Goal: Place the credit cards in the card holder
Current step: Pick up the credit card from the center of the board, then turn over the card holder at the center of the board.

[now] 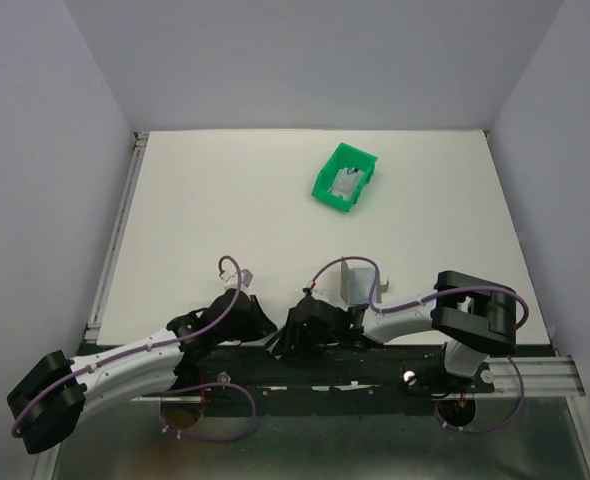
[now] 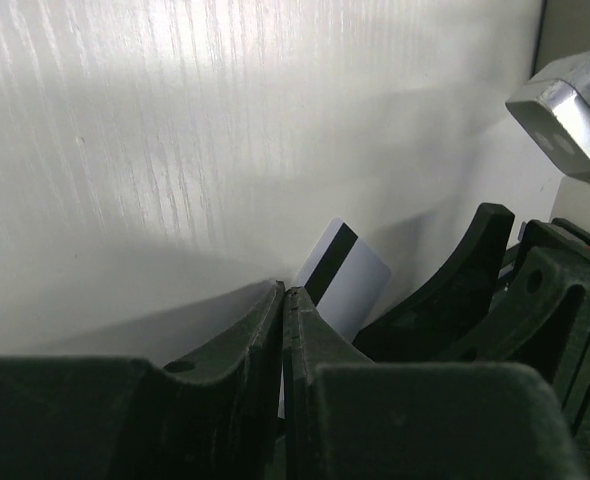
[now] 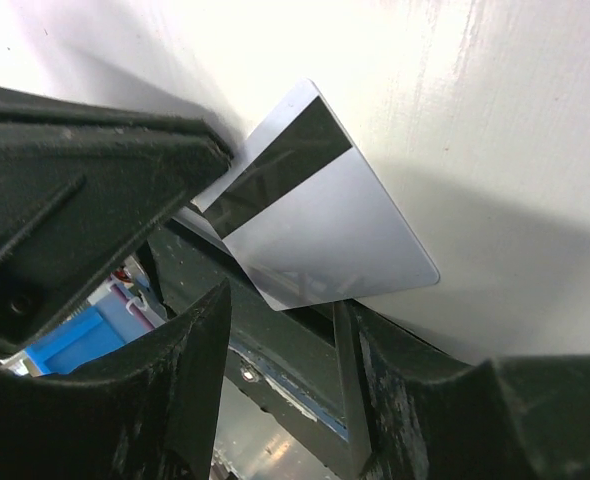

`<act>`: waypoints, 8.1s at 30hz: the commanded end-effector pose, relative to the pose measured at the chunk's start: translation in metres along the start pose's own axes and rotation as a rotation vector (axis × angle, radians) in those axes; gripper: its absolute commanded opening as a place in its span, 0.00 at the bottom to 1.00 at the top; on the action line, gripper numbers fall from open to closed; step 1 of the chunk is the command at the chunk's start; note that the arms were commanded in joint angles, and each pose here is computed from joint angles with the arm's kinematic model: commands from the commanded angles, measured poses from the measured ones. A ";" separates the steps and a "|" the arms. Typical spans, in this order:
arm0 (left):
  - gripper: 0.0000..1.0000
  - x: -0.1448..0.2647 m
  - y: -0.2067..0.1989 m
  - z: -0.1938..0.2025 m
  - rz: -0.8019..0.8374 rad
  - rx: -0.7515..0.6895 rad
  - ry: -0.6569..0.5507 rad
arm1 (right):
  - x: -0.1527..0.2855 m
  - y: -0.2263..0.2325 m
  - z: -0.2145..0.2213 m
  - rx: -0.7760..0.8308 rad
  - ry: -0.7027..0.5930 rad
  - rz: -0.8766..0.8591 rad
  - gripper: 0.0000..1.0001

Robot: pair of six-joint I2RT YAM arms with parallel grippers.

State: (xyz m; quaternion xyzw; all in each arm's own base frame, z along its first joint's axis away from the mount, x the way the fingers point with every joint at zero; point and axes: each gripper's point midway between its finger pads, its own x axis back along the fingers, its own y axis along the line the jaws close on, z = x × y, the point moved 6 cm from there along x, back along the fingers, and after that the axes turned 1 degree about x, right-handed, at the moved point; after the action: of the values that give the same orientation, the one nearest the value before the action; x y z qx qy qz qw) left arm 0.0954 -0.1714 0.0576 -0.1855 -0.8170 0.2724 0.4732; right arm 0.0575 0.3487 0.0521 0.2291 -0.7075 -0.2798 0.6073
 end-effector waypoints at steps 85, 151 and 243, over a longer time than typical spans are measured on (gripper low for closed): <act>0.21 -0.099 -0.210 -0.079 0.111 -0.598 0.180 | 0.221 -0.085 -0.181 -0.023 -0.522 0.342 0.00; 0.13 -0.120 -0.147 -0.039 -0.001 -0.480 0.318 | 0.136 -0.107 -0.189 -0.005 -0.254 0.224 0.00; 0.00 -0.111 -0.116 -0.042 -0.091 -0.410 0.237 | 0.147 -0.105 -0.190 0.145 -0.258 0.274 0.00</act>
State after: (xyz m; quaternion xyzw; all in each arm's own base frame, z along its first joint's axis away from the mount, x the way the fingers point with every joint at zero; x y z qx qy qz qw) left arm 0.1775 -0.3131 0.0764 -0.2812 -0.7987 0.0649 0.5279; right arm 0.2214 0.1619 0.1075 0.1585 -0.8080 -0.2136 0.5257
